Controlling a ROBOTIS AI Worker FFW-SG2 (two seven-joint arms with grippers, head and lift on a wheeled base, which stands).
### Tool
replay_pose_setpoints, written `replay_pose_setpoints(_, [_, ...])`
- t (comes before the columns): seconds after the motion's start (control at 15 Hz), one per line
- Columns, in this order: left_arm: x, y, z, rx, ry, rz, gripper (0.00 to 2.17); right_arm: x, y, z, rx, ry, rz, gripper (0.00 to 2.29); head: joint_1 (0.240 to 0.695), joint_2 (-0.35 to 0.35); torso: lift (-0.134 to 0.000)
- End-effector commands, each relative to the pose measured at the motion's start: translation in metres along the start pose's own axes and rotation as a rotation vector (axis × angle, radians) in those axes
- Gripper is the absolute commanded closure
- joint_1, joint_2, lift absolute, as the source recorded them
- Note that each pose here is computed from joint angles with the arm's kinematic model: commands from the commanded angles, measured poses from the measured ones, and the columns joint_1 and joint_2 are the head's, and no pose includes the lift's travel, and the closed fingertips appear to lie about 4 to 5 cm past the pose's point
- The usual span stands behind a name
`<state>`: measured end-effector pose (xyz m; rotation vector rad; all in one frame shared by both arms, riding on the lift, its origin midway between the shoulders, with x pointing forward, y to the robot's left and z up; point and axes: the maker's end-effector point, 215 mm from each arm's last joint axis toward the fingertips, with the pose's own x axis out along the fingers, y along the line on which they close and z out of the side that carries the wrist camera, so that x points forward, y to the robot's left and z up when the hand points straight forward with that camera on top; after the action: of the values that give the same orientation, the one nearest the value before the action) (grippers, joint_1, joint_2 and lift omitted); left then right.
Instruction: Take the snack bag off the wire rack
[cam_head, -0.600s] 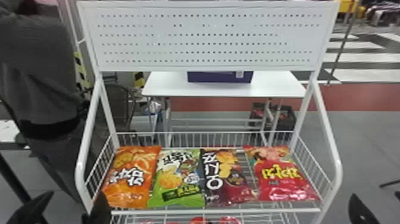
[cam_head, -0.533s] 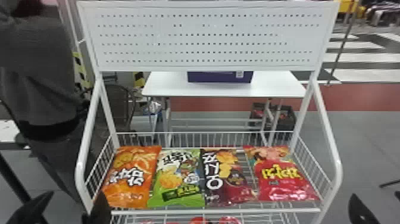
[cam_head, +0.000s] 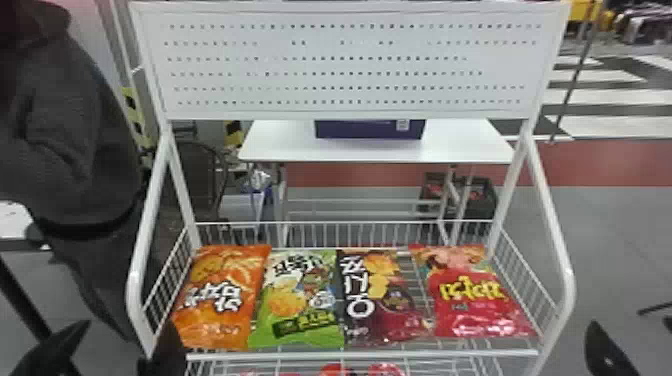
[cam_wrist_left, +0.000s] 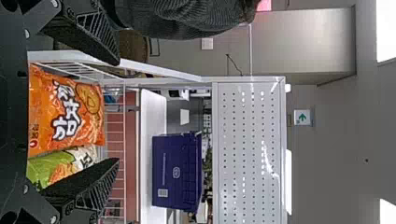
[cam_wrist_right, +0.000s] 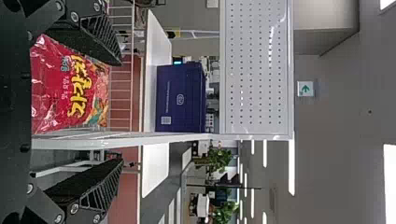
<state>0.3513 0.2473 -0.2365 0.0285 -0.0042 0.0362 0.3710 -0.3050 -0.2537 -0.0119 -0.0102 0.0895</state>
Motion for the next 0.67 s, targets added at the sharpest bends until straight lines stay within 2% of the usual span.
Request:
replay_pose_setpoints(0.0, [-0.002, 0.0, 0.0, 0.0, 0.001, 0.0, 0.16, 0.005, 0.005, -0.009, 0.012, 0.009, 0.008, 0.17, 0.499, 0.0, 0.0])
replay_pose_setpoints(0.13, [-0.002, -0.002, 0.001, -0.003, 0.004, -0.004, 0.16, 0.032, 0.022, -0.041, 0.028, 0.086, 0.035, 0.17, 0.499, 0.0, 0.0])
replay_pose_setpoints(0.4, [-0.002, -0.004, -0.003, -0.012, 0.01, -0.009, 0.16, 0.09, 0.073, -0.075, 0.018, 0.082, 0.093, 0.17, 0.499, 0.0, 0.0])
replay_pose_setpoints(0.6, [-0.001, -0.006, -0.003, -0.018, 0.012, -0.015, 0.16, 0.133, 0.094, -0.107, 0.0, 0.115, 0.121, 0.17, 0.499, 0.0, 0.0])
